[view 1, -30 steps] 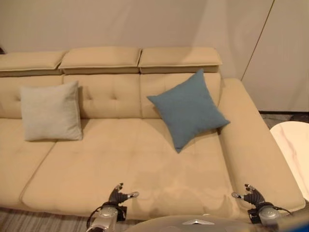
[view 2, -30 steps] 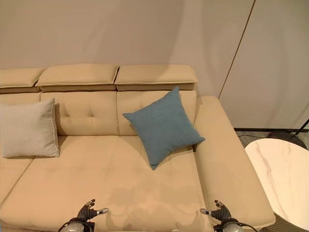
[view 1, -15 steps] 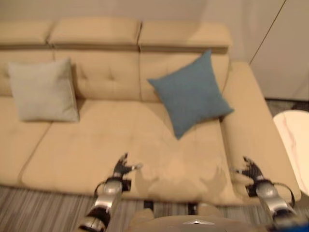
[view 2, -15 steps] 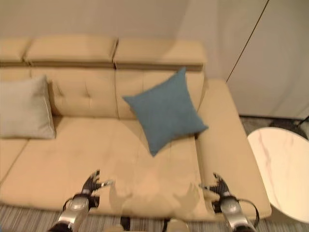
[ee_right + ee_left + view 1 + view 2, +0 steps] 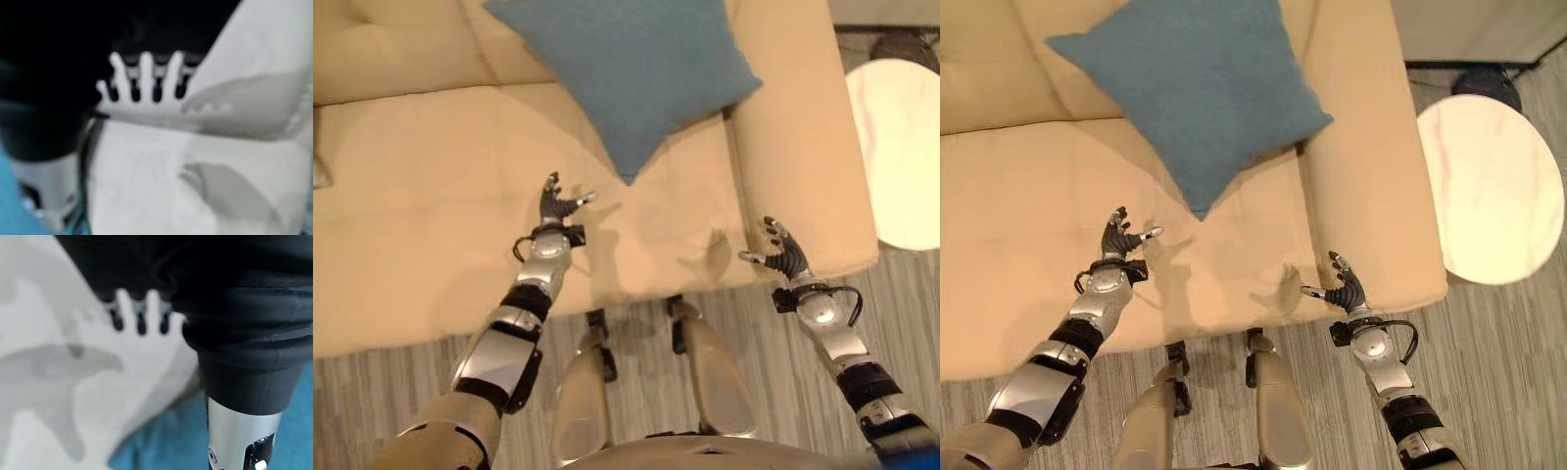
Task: Pick up all the scattered cushions and arrange them neatly on the sofa.
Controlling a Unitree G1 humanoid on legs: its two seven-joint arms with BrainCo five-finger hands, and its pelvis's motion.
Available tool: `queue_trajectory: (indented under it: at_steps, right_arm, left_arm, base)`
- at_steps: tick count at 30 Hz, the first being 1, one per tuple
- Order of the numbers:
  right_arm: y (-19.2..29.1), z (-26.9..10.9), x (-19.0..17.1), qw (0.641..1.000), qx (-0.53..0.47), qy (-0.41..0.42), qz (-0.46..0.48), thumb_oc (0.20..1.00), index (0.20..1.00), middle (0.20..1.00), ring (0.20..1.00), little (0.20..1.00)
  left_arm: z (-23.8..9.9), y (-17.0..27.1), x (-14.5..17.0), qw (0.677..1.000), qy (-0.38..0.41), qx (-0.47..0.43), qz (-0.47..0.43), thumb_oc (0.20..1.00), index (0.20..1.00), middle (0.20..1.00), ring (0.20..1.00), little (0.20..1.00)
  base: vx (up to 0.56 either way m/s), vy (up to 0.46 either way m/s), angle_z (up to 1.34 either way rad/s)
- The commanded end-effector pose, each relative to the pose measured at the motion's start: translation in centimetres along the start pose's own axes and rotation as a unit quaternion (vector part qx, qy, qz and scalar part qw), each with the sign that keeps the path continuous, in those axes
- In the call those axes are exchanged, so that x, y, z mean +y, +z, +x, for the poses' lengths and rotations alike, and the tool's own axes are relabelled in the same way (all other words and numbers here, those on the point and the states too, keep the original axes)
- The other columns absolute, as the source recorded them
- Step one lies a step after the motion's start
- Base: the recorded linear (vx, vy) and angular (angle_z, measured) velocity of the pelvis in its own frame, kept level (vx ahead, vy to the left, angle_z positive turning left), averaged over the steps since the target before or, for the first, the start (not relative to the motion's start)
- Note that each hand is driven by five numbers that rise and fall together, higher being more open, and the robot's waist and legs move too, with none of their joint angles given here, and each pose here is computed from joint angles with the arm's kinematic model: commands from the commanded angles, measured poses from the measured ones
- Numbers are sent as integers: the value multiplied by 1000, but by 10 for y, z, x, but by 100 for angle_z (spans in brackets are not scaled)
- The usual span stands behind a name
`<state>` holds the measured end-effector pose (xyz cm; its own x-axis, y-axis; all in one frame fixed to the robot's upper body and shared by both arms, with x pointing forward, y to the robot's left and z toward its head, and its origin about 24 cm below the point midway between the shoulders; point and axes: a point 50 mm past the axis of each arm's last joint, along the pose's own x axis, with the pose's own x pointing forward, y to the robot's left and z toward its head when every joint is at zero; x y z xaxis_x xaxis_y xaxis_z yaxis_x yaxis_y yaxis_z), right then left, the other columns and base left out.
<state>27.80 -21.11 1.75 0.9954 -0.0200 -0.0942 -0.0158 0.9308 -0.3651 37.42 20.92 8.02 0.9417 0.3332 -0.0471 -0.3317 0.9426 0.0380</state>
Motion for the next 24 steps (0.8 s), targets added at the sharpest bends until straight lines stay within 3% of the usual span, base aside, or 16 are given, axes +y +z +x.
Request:
queue_trajectory:
  at_steps: [1, 6, 15, 16, 17, 18, 19, 20, 21, 23, 24]
  right_arm:
    - [19, -8, -9, 997, -68, 6, 27, 1000, 1000, 1000, 1000, 1000]
    - [32, -18, -15, 993, -107, 22, 45, 1000, 1000, 1000, 1000, 1000]
    - [46, -16, -30, 990, -139, 8, 26, 1000, 1000, 1000, 1000, 1000]
    - [48, -15, -31, 989, -142, 6, 24, 1000, 1000, 1000, 1000, 1000]
    - [47, -15, -31, 990, -142, 7, 25, 1000, 1000, 1000, 1000, 1000]
    - [48, -15, -31, 989, -144, 5, 23, 1000, 1000, 1000, 1000, 1000]
    - [48, -15, -32, 990, -143, 5, 19, 1000, 1000, 1000, 1000, 1000]
    - [48, -15, -33, 989, -144, 3, 17, 1000, 1000, 1000, 1000, 1000]
    - [47, -15, -34, 990, -141, 1, 14, 1000, 1000, 1000, 1000, 1000]
    - [47, -14, -35, 990, -141, -3, 11, 1000, 1000, 1000, 1000, 1000]
    - [47, -14, -38, 990, -140, -8, 10, 1000, 1000, 1000, 1000, 1000]
  left_arm:
    - [12, 20, 29, 998, 60, -33, 4, 1000, 1000, 1000, 1000, 1000]
    - [30, 63, 36, 992, 115, -56, 24, 1000, 1000, 1000, 1000, 1000]
    - [33, 97, 12, 992, 83, -93, -12, 1000, 1000, 1000, 1000, 1000]
    - [31, 99, 6, 992, 75, -102, -23, 686, 686, 686, 686, 686]
    - [31, 99, 6, 992, 75, -101, -23, 598, 598, 598, 598, 598]
    - [30, 101, 1, 991, 64, -108, -36, 376, 376, 376, 376, 376]
    - [29, 105, 0, 991, 62, -116, -39, 294, 294, 294, 294, 294]
    - [28, 109, -4, 990, 54, -124, -48, 307, 307, 307, 307, 307]
    - [27, 111, -8, 989, 46, -130, -54, 501, 501, 501, 501, 501]
    - [27, 114, -11, 988, 42, -136, -52, 1000, 1000, 1000, 1000, 1000]
    - [24, 123, -15, 985, 31, -156, -71, 1000, 1000, 1000, 1000, 1000]
  base:
    - [18, 16, -13]
    - [16, -12, -5]
    - [34, 0, 4]
    - [17, -2, 6]
    - [26, 11, 4]
    - [108, 22, 5]
    - [-59, -23, 1]
    - [0, 0, 0]
    - [0, 0, 0]
    - [-2, -9, 1]
    - [-78, -25, 0]
